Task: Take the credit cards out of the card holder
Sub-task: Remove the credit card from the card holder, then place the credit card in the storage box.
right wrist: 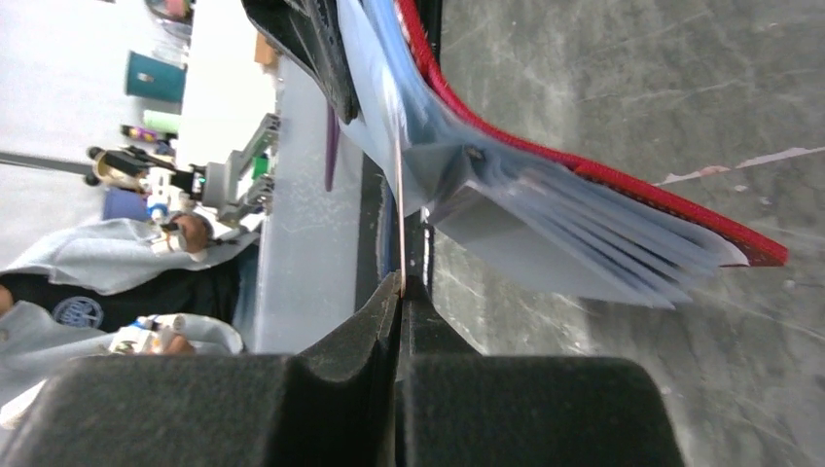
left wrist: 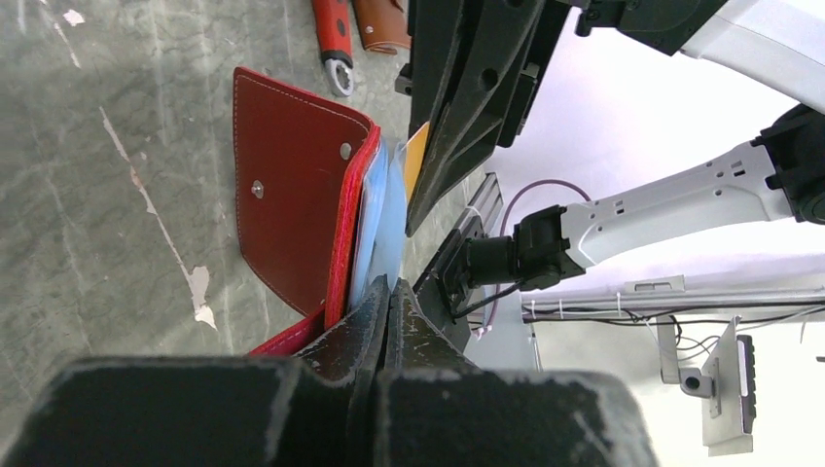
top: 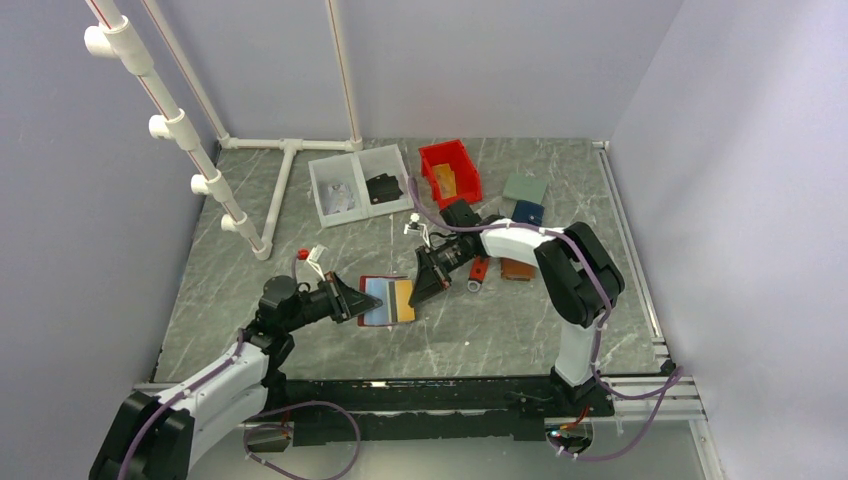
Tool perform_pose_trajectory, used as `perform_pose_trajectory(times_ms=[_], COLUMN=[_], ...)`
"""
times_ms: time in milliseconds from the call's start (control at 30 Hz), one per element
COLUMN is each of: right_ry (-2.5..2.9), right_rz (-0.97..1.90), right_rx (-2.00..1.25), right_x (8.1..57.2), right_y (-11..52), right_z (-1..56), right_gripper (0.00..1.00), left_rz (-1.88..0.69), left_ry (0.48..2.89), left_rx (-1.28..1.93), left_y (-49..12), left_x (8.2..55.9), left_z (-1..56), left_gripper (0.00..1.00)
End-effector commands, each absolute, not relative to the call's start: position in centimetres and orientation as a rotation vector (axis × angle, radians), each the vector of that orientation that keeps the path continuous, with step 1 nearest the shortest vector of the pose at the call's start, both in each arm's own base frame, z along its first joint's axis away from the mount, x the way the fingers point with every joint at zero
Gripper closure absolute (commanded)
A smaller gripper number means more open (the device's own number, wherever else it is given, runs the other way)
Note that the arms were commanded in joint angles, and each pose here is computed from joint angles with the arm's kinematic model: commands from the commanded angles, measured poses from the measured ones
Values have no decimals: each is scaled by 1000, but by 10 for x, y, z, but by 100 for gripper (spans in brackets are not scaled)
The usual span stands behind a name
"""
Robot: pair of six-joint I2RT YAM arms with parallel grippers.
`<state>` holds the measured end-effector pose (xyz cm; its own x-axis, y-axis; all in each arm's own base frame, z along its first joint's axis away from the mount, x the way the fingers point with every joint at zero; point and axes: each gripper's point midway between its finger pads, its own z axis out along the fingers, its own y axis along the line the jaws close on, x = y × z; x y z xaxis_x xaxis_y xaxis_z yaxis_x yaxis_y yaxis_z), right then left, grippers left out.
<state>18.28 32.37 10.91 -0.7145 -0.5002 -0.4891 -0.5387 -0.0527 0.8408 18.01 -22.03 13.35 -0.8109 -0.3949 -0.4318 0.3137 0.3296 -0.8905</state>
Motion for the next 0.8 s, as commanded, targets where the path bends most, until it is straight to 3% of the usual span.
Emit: perform_pose_trajectory(times_ms=[0,400,767], right_ry=[2061,2130,2215], right_rz=[1811,1508,759], right_rx=[-1263,-1184,-973], right_x=[200,257,409], right_y=[317,272,195], right_z=[109,107,144], right_gripper=[100,100,100], left_rz=[-1505,-1180,-944], left_ry=[2020,2334,2470], left_rx=[-83,-301,-362], left_y=[-216,-184,-158], left_x=[183,189,181], left_z=[129,53,33], left_gripper=[100,100,100])
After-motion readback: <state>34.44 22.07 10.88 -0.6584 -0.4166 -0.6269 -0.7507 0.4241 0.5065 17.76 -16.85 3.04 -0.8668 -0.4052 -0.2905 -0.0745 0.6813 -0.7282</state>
